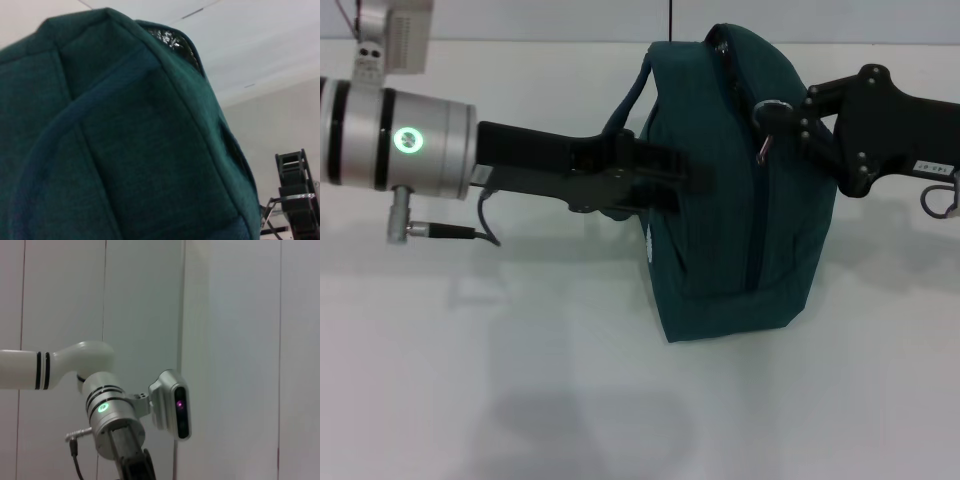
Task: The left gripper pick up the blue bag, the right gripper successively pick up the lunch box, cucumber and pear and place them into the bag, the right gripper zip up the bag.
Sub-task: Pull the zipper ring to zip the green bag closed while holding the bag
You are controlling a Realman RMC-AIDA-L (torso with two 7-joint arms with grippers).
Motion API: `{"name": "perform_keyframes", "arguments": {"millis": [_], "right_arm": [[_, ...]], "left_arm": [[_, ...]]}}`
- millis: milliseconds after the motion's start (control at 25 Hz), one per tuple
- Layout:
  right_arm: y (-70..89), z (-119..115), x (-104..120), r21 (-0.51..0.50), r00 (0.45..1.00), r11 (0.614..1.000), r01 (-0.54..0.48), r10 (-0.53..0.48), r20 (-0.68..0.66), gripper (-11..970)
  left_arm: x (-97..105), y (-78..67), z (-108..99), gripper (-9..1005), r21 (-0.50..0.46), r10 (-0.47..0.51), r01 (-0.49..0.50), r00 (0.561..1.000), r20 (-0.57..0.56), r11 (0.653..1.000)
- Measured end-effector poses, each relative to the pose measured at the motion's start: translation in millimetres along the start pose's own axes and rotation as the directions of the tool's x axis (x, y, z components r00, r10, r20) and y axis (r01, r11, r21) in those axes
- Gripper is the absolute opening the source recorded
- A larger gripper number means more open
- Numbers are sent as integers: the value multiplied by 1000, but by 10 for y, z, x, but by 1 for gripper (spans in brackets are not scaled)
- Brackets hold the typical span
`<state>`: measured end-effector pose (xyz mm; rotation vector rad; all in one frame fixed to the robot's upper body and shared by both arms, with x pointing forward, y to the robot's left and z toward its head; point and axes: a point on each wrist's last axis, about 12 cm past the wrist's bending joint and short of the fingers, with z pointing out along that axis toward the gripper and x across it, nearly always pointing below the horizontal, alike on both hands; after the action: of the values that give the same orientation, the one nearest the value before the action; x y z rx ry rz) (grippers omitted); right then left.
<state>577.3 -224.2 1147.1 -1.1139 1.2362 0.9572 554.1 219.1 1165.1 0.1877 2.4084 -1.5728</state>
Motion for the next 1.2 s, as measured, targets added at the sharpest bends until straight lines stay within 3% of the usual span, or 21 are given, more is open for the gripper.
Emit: {"name": "perform_keyframes", "arguments": {"millis": [320,680,880,1080,1200], "right_arm": [[-7,-29,-7,28,1000,1000,1,-1,21,7],[-55,-10,-48,50,999,999,-7,5,38,7],[-59,1,-52,48,999,999,-8,6,37,6],[-70,21,-60,47,999,999,-14,12,36,6],[-86,30,-59,56,999,998,-24,22,31,6]], "left_arm": [[-36,-5,127,552,-62,17,-20,999,-42,998],[9,81,176,551,-35,134,-135,990,-37,990],[43,159,178,515,10,175,-175,985,-8,985],[82,216,195,374,40,238,-238,971,5,970],[107,248,194,357,70,272,-273,962,29,959]]}}
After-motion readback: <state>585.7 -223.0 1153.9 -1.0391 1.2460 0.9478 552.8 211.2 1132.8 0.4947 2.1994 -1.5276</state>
